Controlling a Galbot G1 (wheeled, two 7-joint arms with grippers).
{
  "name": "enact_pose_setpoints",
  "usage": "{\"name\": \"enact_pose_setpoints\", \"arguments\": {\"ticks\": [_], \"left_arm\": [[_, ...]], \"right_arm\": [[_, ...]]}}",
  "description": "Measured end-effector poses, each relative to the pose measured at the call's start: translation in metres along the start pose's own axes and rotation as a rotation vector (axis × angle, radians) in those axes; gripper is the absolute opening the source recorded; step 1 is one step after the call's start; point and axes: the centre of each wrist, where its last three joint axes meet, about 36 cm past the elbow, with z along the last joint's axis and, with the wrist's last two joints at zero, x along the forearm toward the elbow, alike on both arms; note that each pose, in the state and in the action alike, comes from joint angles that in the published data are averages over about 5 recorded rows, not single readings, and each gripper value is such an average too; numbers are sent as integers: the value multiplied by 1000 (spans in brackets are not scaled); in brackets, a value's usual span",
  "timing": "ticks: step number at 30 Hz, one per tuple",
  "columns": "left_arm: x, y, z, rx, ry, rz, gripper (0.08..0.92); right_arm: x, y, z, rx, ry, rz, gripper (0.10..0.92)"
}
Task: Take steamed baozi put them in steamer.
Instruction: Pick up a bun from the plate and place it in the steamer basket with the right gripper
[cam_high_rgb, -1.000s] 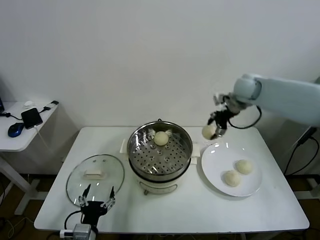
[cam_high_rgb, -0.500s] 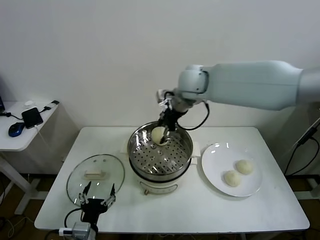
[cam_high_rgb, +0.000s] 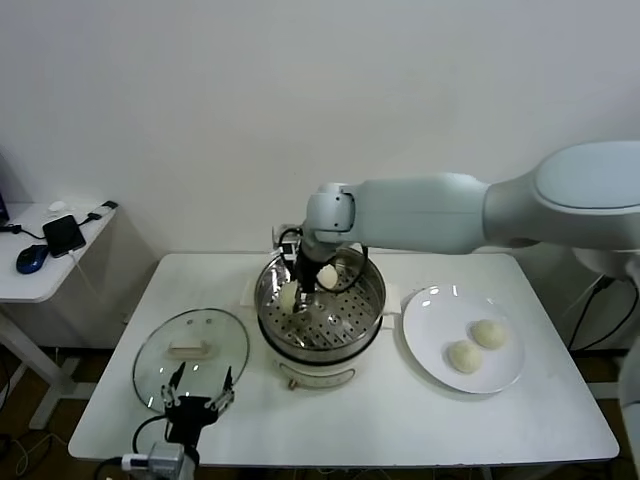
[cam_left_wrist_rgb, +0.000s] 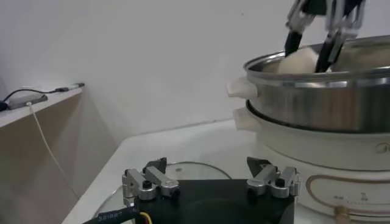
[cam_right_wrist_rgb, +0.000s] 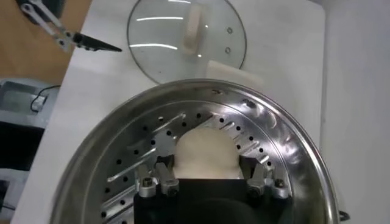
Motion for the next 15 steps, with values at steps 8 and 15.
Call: {"name": "enact_pose_setpoints", "arguments": {"ticks": [8,15], "left_arm": [[-1,0,0,2,0,-4,823],[-1,1,-1,3,-1,-8,823]], "right_arm": [[-13,-1,-1,-8,-32,5,812],[14,-11,16,24,-55,-4,823]]}}
